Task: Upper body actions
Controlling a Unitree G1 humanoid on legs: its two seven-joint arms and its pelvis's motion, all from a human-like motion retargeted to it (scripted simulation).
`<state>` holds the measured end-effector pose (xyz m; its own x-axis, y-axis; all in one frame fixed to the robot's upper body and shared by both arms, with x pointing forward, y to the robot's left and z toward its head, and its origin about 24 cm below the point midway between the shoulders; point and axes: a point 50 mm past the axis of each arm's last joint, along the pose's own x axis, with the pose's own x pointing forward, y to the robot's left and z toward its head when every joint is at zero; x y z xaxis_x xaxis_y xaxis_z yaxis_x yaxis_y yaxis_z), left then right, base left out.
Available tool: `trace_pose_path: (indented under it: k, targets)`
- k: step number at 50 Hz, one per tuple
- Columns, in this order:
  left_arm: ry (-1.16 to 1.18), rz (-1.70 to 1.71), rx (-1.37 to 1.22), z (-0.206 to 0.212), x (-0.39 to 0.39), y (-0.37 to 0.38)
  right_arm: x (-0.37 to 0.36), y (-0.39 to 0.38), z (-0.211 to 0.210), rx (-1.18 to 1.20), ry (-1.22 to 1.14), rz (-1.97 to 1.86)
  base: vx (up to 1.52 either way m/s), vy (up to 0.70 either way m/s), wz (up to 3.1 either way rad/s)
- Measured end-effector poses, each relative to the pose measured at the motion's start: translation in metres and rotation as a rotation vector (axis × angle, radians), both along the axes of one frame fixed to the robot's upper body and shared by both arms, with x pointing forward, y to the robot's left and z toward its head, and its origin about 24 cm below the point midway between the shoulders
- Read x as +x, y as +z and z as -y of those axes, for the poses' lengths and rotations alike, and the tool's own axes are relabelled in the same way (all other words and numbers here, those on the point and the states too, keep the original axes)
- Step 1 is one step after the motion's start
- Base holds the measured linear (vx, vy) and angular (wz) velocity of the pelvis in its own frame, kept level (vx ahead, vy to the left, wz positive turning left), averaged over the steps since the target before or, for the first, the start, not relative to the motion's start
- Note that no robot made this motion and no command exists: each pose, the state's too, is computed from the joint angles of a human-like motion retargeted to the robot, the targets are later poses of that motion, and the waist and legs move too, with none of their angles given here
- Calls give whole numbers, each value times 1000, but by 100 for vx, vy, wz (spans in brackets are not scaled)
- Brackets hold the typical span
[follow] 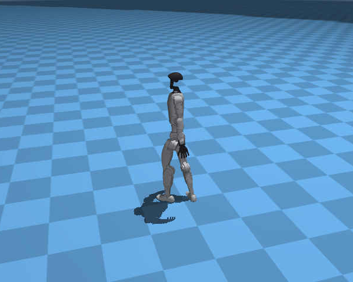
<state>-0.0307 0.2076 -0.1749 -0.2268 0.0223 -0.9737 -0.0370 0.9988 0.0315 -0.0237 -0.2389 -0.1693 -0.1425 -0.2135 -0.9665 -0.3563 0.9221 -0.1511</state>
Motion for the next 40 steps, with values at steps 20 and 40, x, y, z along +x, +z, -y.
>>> trace_pose_path:
  k: [20,40]
  targets:
    - [270,-318,-84,59,-86,17,91,-7,-47,174,106,278,-17,-2,82]
    - [239,-125,29,-10,-33,10,76,-8,-41,150,175,223,11,-11,-107]
